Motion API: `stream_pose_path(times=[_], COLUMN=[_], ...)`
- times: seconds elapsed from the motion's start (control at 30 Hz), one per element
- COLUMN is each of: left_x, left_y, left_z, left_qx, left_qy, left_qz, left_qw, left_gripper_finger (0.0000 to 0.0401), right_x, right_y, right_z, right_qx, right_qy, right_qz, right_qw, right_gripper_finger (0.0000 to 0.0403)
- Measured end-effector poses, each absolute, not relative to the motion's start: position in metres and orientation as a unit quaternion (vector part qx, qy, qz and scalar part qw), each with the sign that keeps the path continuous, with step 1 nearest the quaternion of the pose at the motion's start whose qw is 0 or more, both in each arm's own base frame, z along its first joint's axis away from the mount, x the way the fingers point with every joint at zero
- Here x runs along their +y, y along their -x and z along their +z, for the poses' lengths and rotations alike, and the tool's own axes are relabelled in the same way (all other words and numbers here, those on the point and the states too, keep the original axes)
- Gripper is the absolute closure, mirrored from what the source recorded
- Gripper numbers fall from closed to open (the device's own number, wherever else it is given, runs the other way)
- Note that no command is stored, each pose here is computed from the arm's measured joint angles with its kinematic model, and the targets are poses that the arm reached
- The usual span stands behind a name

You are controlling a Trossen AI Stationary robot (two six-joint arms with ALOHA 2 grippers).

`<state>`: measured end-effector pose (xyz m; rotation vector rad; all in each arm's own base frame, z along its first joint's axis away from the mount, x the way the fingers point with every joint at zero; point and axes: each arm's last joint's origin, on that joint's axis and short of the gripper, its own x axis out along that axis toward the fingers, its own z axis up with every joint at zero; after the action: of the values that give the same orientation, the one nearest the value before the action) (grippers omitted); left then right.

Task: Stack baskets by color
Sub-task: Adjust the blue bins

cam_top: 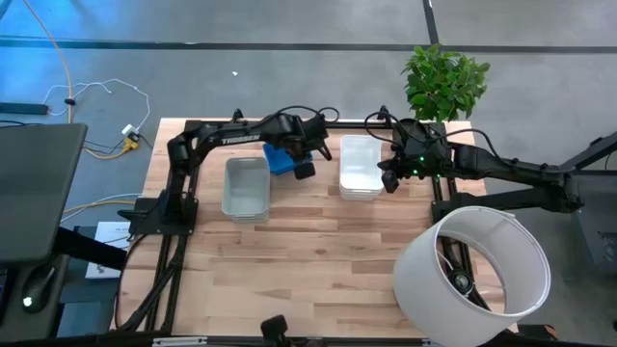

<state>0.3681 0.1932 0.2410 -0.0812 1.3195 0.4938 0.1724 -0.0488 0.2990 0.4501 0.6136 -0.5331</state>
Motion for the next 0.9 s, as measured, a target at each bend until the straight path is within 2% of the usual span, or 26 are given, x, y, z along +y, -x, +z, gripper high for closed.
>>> stream_pose_path(times=[0.63,0.9], left_x=[0.216,0.205], left_y=[-0.369,-0.381], left_z=[0.201,0.198], left_qx=[0.639,0.626], left_qy=[0.069,0.066], left_qz=[0.216,0.201], left_qw=[0.735,0.75], left_gripper_finger=[0.0401,0.0401], right_x=[-0.049,-0.049], right_y=[-0.173,-0.174], right_z=[0.3,0.301], right_qx=[0.286,0.28], right_qy=[-0.22,-0.22], right_qz=[-0.259,-0.257], right_qw=[0.896,0.898], right_gripper_finger=[0.0403,0.0403])
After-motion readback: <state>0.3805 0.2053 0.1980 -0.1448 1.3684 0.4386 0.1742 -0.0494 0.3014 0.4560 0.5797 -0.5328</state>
